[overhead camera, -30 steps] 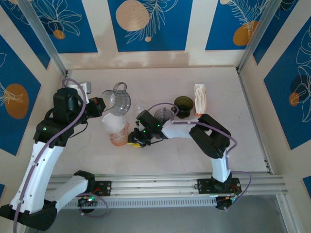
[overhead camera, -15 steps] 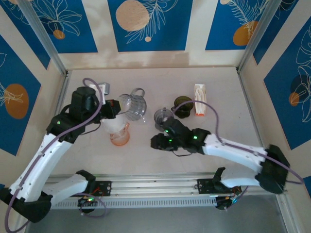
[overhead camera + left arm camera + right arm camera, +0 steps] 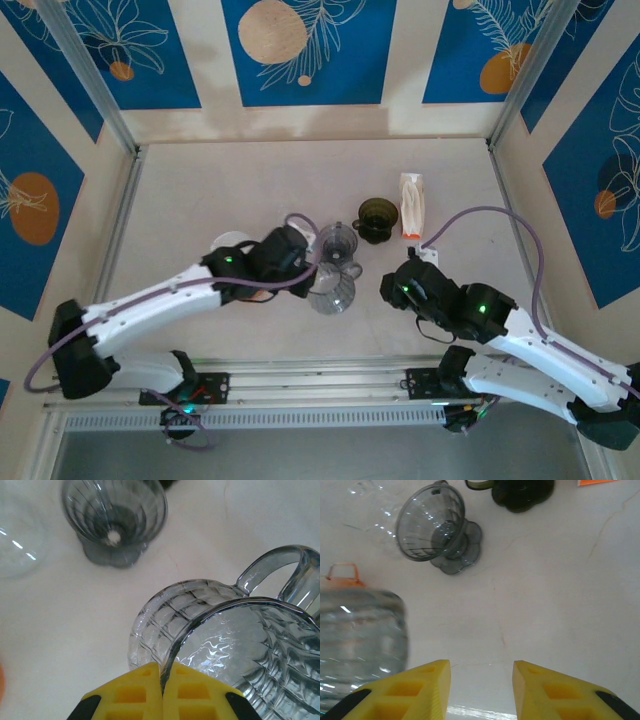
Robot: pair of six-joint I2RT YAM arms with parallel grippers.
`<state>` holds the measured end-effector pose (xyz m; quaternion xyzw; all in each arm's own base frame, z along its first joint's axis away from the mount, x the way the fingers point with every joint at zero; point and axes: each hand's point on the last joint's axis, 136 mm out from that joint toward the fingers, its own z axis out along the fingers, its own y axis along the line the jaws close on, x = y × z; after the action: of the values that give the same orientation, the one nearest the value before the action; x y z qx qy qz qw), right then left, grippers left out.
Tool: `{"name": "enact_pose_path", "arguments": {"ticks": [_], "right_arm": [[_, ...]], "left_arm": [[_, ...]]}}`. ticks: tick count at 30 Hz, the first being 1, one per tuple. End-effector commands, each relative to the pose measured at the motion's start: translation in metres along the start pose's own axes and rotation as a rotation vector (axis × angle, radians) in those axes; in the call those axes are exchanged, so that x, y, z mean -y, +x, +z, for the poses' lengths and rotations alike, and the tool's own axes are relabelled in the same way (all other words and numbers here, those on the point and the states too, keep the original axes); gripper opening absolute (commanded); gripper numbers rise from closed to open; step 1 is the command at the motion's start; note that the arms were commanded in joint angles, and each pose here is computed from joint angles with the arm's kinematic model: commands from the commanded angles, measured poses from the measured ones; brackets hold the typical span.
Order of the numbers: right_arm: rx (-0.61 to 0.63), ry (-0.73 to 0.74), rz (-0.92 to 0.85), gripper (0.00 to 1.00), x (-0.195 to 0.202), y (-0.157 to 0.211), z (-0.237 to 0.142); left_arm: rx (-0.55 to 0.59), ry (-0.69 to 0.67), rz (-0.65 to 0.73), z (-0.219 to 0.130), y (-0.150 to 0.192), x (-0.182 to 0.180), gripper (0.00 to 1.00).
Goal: Place the coffee filter in the dripper
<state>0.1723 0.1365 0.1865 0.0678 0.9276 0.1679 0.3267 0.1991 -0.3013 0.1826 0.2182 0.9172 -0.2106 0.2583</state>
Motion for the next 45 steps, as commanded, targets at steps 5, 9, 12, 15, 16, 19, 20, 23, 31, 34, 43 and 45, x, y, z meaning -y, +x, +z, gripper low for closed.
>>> {"name": "enact_pose_path", "arguments": {"ticks": [5,9,12,15,16,19,20,23,31,34,43,45], "right_arm": [[0.013,0.026,-0.012,0.40,0.007,-0.003,0.001],[-0.002,0.024,-0.008,0.40,0.008,0.000,0.004],[-0.016,0.014,-0.002,0.41,0.006,0.002,0.008],[-0.030,0.016,0.002,0.42,0.005,0.004,0.010],[-0.035,0.016,0.000,0.42,0.005,0.005,0.011],[-0.040,0.006,-0.001,0.44,0.002,0.005,0.012],[-0.041,0.003,0.000,0.44,0.002,0.005,0.012],[-0.046,-0.002,0.001,0.46,0.001,0.007,0.013],[-0.071,-0.010,-0.016,0.48,-0.007,0.008,0.020],[-0.076,0.001,-0.026,0.49,-0.010,0.006,0.022],[-0.124,-0.003,-0.016,0.50,-0.021,-0.025,0.038],[-0.115,0.001,-0.005,0.50,-0.020,-0.040,0.043]], "left_arm": [[-0.019,-0.036,0.022,0.038,0.012,0.002,0.00],[-0.047,-0.070,0.065,0.053,0.025,0.000,0.00],[-0.062,-0.083,0.078,0.063,0.033,-0.001,0.00],[-0.068,-0.101,0.094,0.068,0.037,-0.002,0.00],[-0.070,-0.105,0.100,0.069,0.037,-0.003,0.00],[-0.079,-0.119,0.112,0.071,0.041,-0.005,0.00],[-0.081,-0.121,0.116,0.071,0.041,-0.005,0.00],[-0.083,-0.123,0.119,0.072,0.044,-0.006,0.00],[-0.085,-0.123,0.103,0.075,0.048,-0.008,0.17],[-0.052,-0.114,0.096,0.067,0.039,-0.005,0.31],[0.184,-0.080,0.094,-0.005,-0.023,0.004,0.75],[0.242,-0.080,0.102,-0.024,-0.035,0.003,0.83]]}}
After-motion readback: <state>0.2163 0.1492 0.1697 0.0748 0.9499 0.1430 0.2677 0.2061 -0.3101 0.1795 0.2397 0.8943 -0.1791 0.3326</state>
